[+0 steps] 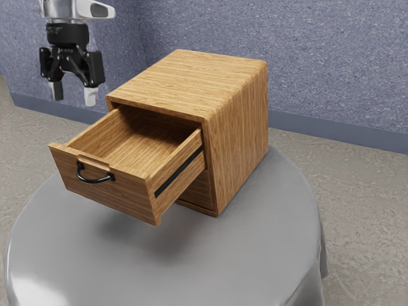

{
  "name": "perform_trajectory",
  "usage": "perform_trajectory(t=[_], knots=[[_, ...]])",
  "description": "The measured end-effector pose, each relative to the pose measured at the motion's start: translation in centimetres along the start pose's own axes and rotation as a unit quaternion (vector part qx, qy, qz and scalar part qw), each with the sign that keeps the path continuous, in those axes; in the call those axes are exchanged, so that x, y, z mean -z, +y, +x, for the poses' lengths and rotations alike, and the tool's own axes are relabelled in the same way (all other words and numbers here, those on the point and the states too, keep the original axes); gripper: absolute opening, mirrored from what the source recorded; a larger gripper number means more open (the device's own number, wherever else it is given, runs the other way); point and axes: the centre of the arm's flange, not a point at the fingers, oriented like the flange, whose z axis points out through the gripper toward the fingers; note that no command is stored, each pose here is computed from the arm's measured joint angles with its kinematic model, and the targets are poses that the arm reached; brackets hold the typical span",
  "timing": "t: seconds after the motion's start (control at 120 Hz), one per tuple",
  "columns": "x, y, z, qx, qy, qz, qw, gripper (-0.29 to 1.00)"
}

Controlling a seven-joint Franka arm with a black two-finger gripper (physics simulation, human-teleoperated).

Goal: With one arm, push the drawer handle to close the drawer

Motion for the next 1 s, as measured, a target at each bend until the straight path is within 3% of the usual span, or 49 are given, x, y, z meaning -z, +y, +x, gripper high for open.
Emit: perform_trajectory(t=[0.108, 0.192, 0.283, 0.333, 0.408, 0.542, 0.65, 1.0], knots=[[0.9, 0.9, 0.0, -0.010, 0.063, -0.015, 0.998, 0.70], [-1.2, 0.8, -9.6, -0.005, 0.107, -0.021, 0.994, 0.70], [-7.3, 5.1, -19.3, -0.018, 0.143, 0.018, 0.989, 0.67], [-10.7, 6.3, -22.4, -0.011, 0.161, 0.036, 0.986, 0.63], [-14.4, 6.4, -25.7, 0.008, 0.190, 0.040, 0.981, 0.50], [-16.9, 6.5, -25.1, 0.038, 0.189, 0.029, 0.981, 0.22], [-17.9, 6.9, -21.9, 0.058, 0.167, 0.023, 0.984, 0.08], [-18.2, 8.5, -20.4, 0.090, 0.191, 0.014, 0.977, -0.06]])
